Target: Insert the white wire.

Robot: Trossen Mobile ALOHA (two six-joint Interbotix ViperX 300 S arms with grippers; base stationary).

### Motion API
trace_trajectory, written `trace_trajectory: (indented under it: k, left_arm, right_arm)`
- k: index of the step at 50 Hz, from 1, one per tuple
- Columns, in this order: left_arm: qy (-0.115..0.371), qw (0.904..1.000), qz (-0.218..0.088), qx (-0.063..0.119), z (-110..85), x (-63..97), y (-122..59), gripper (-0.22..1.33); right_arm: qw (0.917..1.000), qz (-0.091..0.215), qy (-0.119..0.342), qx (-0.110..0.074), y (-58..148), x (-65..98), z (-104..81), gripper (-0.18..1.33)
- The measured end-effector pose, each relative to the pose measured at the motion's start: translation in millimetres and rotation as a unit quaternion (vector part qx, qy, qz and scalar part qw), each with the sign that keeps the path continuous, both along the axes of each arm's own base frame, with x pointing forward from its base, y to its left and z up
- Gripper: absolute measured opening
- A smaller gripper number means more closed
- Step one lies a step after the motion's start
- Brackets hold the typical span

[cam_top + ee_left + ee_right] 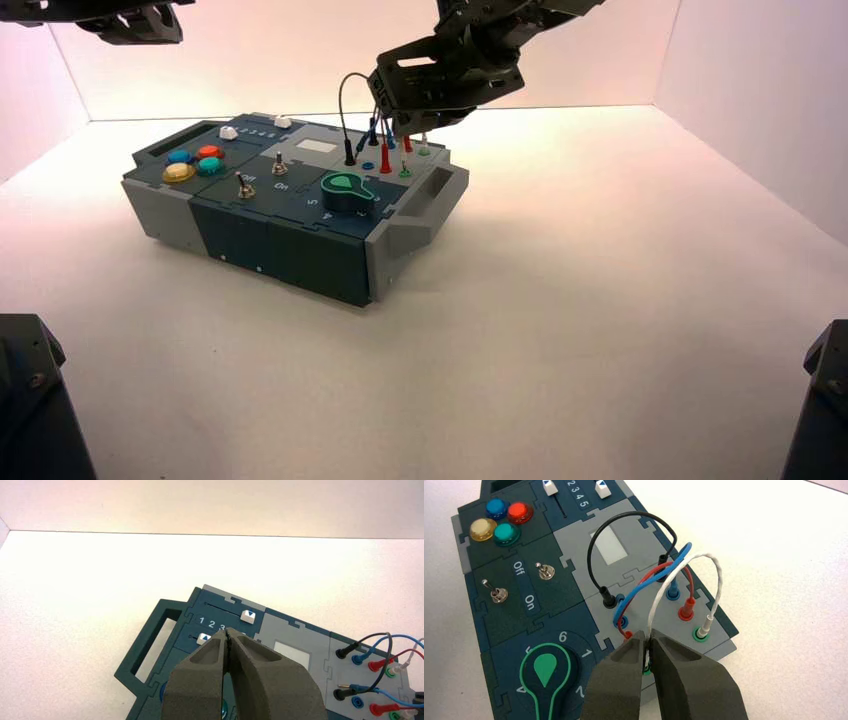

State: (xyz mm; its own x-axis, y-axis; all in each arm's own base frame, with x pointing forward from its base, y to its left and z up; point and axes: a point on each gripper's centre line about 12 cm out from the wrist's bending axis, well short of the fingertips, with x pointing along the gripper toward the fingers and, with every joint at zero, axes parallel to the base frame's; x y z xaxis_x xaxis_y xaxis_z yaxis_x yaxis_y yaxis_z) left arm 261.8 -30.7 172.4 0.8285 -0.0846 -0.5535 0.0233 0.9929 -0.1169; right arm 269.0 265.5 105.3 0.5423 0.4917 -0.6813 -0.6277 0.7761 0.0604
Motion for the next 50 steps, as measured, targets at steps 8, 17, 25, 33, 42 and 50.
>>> trace_trajectory:
  k: [8, 17, 25, 33, 42, 50]
  left_arm:
    - [0.0, 1.0, 0.0, -0.001, 0.0, 0.0, 0.0, -0.16]
    - [0.001, 1.0, 0.0, 0.001, -0.5, -0.3, 0.4, -0.16]
    - [0.0, 1.0, 0.004, -0.001, 0.0, 0.2, 2.0, -0.16]
    - [0.0, 1.0, 0.005, 0.0, 0.0, 0.3, 2.4, -0.16]
    - [0.0, 1.0, 0.005, 0.001, 0.0, 0.3, 2.8, -0.16]
    - [0.0, 1.0, 0.006, -0.001, 0.0, 0.3, 2.8, -0.16]
  right_arm:
    - [1.0, 0.0, -0.001, 0.0, -0.6, 0.3, -0.2, -0.08]
    - [1.0, -0.001, -0.006, 0.002, -0.2, 0.5, 0.4, -0.08]
    - [0.9999, -0.002, -0.012, 0.005, -2.5, -1.4, 0.4, -0.08]
    - [0.9998, -0.003, -0.016, 0.007, -3.8, -2.1, 1.5, -0.08]
    - [0.9998, -0.004, -0.016, 0.007, -4.5, -1.8, 0.8, -0.08]
    - [0.9998, -0.004, -0.02, 0.009, -4.3, -1.4, 1.9, -0.08]
